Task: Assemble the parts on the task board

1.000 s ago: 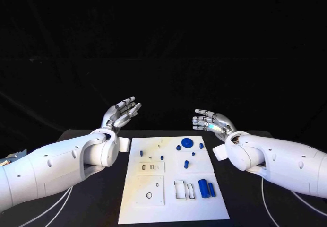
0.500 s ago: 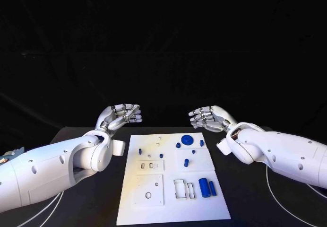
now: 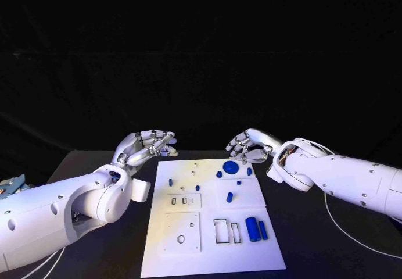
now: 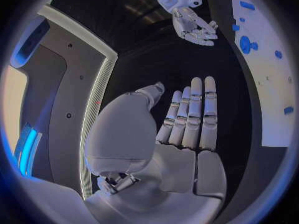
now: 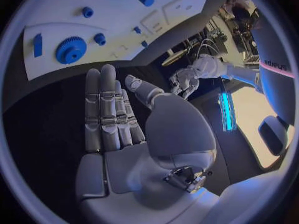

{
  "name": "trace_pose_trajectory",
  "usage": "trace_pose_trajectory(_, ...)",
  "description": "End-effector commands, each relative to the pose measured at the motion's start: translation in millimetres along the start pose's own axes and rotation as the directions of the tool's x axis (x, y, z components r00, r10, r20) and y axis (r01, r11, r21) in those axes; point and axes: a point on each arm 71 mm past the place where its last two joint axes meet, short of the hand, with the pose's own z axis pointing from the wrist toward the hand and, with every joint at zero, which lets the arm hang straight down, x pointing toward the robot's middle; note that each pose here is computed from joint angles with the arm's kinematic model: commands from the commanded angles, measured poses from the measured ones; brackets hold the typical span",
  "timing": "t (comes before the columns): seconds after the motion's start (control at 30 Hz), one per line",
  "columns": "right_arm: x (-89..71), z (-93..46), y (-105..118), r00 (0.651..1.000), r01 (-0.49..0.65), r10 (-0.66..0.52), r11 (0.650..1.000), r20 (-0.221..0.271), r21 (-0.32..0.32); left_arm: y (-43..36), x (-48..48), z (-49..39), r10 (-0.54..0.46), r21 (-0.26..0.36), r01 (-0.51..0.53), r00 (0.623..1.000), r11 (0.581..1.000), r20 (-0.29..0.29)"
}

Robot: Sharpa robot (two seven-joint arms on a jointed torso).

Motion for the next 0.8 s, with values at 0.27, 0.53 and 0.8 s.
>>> trace_pose_trajectory(0.27, 9.6, 7.1, 14.2, 0.921, 0.363, -0.359, 0.932, -0.151, -0.003, -15.5, 16.4, -5.3, -0.06, -0.002, 0.06, 0.996, 0.998, -0.073)
trace_pose_trajectory(0.53, 12.3, 12.0, 22.7, 0.882, 0.45, -0.448, 0.893, -0.146, -0.018, -22.5, 18.7, -5.8, -0.068, 0.002, 0.068, 0.994, 0.998, -0.086)
trace_pose_trajectory(0.8, 15.5, 16.3, 27.7, 0.866, 0.478, -0.477, 0.878, -0.15, -0.029, -23.8, 20.0, -6.2, -0.072, 0.0, 0.072, 0.993, 0.997, -0.093)
